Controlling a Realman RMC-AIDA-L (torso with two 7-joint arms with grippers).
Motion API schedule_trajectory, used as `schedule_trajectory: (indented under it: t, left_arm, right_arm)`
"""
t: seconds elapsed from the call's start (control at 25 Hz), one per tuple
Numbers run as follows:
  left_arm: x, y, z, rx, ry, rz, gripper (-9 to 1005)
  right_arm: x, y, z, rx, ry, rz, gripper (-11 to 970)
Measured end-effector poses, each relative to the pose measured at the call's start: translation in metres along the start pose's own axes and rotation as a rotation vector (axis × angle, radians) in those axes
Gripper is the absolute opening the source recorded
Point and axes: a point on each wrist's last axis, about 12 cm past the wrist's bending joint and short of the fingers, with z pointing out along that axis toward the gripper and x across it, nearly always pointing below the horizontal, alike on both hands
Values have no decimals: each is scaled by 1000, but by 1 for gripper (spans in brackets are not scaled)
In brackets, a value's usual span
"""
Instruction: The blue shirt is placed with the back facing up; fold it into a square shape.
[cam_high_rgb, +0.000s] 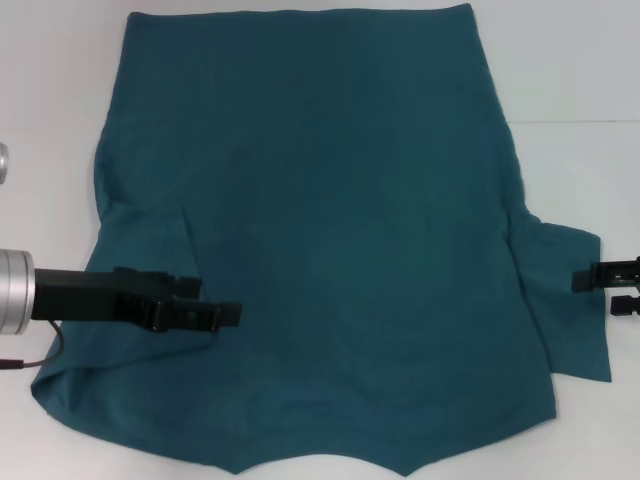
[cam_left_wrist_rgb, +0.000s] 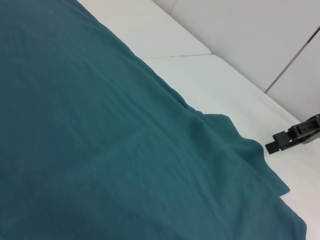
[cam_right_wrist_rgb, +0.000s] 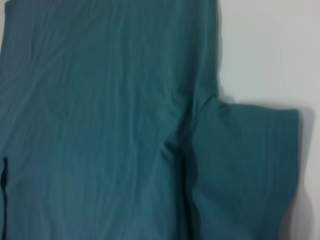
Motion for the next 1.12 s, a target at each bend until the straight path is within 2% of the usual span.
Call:
schedule_trajectory:
  t: [0.64, 1.12]
  left_arm:
    - [0, 2, 0, -11, -4, -4, 918]
    - [0, 4, 0, -32, -13, -11, 918]
  right_arm:
    - [-5, 2, 5, 32, -15, -54, 847]
    - [-6, 7, 15, 29, -29, -53, 845]
